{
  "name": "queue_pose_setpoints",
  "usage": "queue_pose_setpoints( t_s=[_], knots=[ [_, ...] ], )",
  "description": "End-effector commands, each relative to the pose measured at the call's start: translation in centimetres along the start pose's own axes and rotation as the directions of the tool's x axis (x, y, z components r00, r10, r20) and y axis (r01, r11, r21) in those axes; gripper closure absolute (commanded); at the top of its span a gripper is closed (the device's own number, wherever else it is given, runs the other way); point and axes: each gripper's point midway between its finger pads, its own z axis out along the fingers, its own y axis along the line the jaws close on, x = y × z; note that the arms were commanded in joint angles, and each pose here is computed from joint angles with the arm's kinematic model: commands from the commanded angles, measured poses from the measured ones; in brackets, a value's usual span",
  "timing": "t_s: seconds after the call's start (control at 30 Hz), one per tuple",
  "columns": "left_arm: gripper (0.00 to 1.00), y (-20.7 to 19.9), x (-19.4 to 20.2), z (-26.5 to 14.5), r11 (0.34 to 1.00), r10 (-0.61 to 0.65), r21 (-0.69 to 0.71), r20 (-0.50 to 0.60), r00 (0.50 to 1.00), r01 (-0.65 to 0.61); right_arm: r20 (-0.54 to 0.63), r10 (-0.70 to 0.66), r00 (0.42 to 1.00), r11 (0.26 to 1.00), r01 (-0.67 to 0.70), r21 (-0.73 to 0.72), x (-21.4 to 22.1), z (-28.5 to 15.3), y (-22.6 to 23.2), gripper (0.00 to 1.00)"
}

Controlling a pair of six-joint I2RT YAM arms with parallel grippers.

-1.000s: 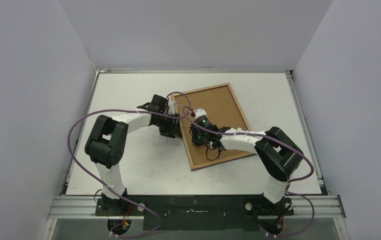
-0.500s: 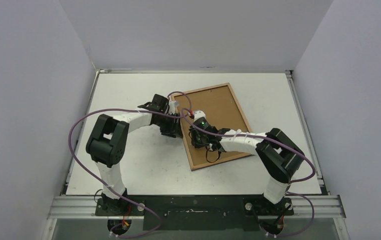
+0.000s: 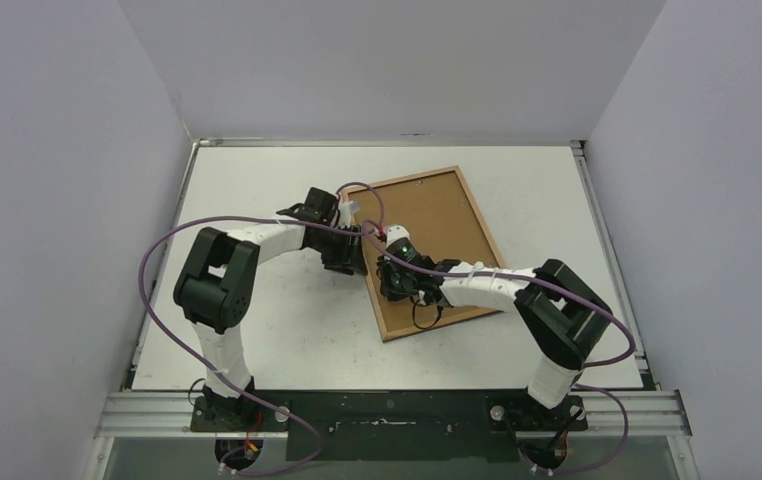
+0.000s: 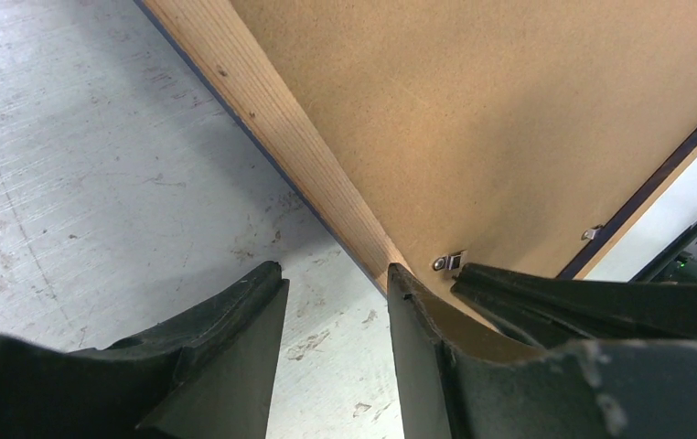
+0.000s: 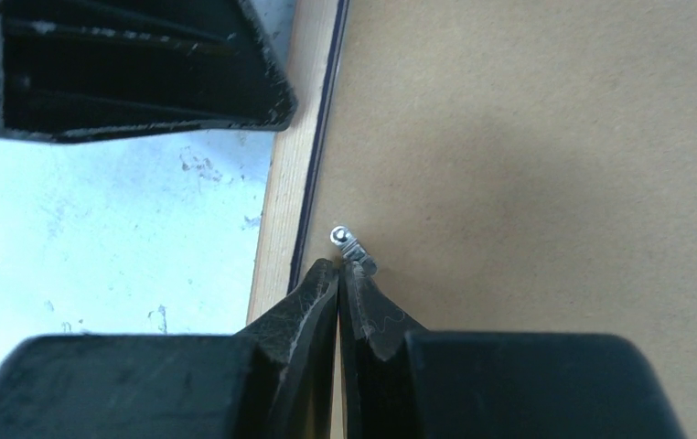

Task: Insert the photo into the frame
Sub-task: Install the photo frame at the center of the board.

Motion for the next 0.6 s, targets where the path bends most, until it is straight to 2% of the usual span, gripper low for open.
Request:
queue_pose_setpoints(
  t_s=[0.0, 0.17, 0.27, 0.43, 0.57],
  knots=[
    [0.57, 0.3, -0.2, 1.0, 1.0, 0.005, -0.01, -0.007, 1.0, -0.005, 0.022, 0.021, 1.0, 0.998, -0.02, -0.067, -0.6, -1.2, 1.7, 0.95],
    [0.57, 0.2, -0.1, 0.8, 1.0, 0.005, -0.005, -0.009, 1.0, -0.005, 0.071, 0.098, 0.993, 0.99, -0.09, -0.106, -3.5, -2.0, -0.1, 0.95],
    [0.57, 0.0, -0.1, 0.6, 1.0, 0.008, -0.001, -0.003, 1.0, -0.008, 0.089, 0.146, 0.985, 0.964, -0.121, -0.237, -6.1, -2.8, -0.5, 0.9],
    [0.62, -0.6, -0.6, 0.2, 1.0, 0.016, 0.019, 0.019, 1.0, -0.016, 0.023, 0.16, 0.987, 0.938, -0.145, -0.315, -7.2, -2.0, -2.2, 0.9],
    [0.63, -1.0, -1.1, 0.1, 0.999, 0.024, 0.028, 0.036, 0.999, -0.025, -0.068, 0.187, 0.98, 0.928, -0.199, -0.316, -5.0, -0.7, -2.9, 0.93]
  ],
)
